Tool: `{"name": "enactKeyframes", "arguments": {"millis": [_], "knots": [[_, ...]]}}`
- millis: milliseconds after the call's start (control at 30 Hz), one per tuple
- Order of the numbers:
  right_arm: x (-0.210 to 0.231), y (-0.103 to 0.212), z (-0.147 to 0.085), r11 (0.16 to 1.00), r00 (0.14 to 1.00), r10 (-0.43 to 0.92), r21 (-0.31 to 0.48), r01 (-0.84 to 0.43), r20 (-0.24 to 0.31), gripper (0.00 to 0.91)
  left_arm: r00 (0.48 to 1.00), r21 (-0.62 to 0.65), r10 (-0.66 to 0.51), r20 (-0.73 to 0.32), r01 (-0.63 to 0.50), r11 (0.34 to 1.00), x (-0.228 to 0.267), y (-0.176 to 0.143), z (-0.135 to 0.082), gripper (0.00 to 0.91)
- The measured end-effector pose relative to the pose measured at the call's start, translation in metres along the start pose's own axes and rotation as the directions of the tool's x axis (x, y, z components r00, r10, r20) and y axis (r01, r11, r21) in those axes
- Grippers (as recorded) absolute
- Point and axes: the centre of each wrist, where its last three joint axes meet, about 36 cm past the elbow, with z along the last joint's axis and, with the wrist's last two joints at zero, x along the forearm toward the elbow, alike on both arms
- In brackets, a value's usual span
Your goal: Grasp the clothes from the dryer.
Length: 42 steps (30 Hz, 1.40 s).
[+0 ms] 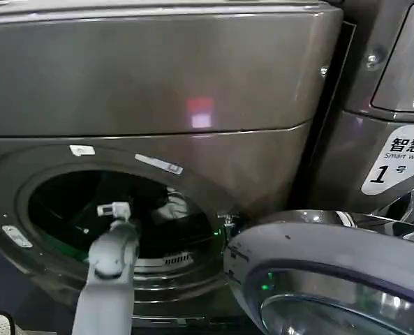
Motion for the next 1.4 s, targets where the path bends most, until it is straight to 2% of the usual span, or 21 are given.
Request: {"name": "enactKeyframes", "arguments": {"millis": [200, 333, 467, 600, 700, 867, 1100, 1267, 1400], "knots": [[0.0, 0.0, 0.001, 1.0, 1.0, -0.003, 0.001, 0.003, -0.003, 0.907, 1.0, -0.171, 0.011, -0.017, -0.014, 0.985, -0.033, 0.003, -0.008, 0.907], [0.0, -0.001, 0.0, 1.0, 1.0, -0.004, 0.004, 0.004, -0.003, 0.907, 0.997, -0.337, 0.059, -0.044, -0.071, 0.939, -0.048, 0.004, -0.013, 0.907], [0.0, -0.004, 0.0, 1.0, 1.0, -0.002, 0.008, 0.002, -0.003, 0.907, 0.99, -0.541, 0.113, -0.086, -0.141, 0.829, -0.057, 0.009, -0.023, 0.907], [-0.001, -0.006, -0.001, 1.0, 1.0, 0.001, 0.013, -0.001, -0.002, 0.907, 0.977, -0.711, 0.154, -0.147, -0.212, 0.67, -0.061, 0.016, -0.034, 0.907], [0.0, -0.006, -0.002, 1.0, 1.0, -0.001, 0.013, 0.001, 0.001, 0.907, 0.961, -0.787, 0.184, -0.205, -0.273, 0.553, -0.064, 0.021, -0.041, 0.907], [0.0, -0.003, 0.001, 1.0, 1.0, -0.006, 0.006, 0.006, -0.004, 0.907, 0.932, -0.827, 0.223, -0.287, -0.358, 0.434, -0.067, 0.029, -0.041, 0.907], [0.001, -0.003, 0.003, 1.0, 1.0, -0.006, 0.006, 0.006, -0.006, 0.907, 0.883, -0.826, 0.247, -0.4, -0.464, 0.32, -0.069, 0.038, -0.064, 0.907], [0.001, 0.0, 0.004, 1.0, 1.0, -0.011, 0.002, 0.011, -0.007, 0.907, 0.818, -0.792, 0.285, -0.499, -0.564, 0.234, -0.072, 0.041, -0.077, 0.907], [0.002, 0.002, 0.006, 1.0, 1.0, -0.015, 0.002, 0.015, -0.01, 0.907, 0.755, -0.749, 0.31, -0.578, -0.641, 0.165, -0.073, 0.046, -0.079, 0.907]]}}
